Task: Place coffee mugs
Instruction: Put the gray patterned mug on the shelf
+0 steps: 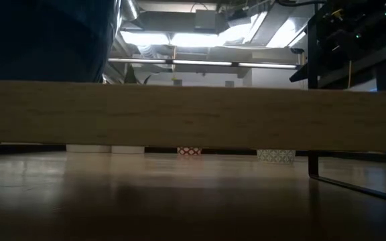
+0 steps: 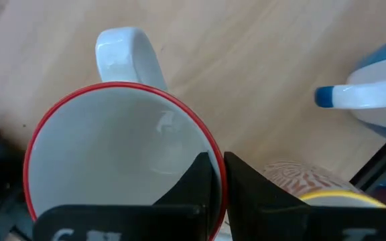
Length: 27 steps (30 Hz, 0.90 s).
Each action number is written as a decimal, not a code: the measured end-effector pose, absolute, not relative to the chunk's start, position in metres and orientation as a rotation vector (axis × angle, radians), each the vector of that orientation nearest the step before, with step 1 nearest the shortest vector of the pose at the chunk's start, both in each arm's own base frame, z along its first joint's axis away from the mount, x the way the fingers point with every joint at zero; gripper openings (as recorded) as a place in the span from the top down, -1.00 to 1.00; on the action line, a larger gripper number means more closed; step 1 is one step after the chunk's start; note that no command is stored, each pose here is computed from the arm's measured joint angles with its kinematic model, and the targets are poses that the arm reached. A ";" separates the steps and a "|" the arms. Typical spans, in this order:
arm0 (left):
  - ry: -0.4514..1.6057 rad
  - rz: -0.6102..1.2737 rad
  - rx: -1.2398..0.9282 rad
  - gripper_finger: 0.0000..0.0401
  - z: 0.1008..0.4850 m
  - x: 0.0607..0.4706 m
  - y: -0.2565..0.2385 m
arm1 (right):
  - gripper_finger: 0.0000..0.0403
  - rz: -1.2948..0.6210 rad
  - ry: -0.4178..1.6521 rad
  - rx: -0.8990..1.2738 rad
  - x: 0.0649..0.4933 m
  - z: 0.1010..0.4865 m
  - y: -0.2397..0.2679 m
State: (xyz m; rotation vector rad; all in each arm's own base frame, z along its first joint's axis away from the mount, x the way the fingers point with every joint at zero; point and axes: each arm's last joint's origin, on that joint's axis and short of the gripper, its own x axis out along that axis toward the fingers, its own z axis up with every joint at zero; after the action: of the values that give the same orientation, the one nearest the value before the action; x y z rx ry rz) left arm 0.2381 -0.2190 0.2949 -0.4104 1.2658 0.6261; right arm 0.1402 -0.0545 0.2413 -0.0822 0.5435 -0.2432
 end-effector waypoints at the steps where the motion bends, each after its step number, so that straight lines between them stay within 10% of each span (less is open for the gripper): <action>1: 1.267 0.627 -0.409 0.92 0.292 0.238 -0.219 | 0.97 -0.243 0.543 -0.082 0.140 0.241 -0.055; 27: 1.244 0.576 -0.401 0.82 0.260 0.245 -0.219 | 0.97 -0.245 0.543 -0.078 0.140 0.241 -0.055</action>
State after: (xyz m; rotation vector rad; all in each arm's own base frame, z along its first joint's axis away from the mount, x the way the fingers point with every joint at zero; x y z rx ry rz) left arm 0.2449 -0.2194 0.2597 -0.4014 1.2438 0.5756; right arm 0.1401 -0.0545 0.2413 -0.0782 0.5435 -0.2449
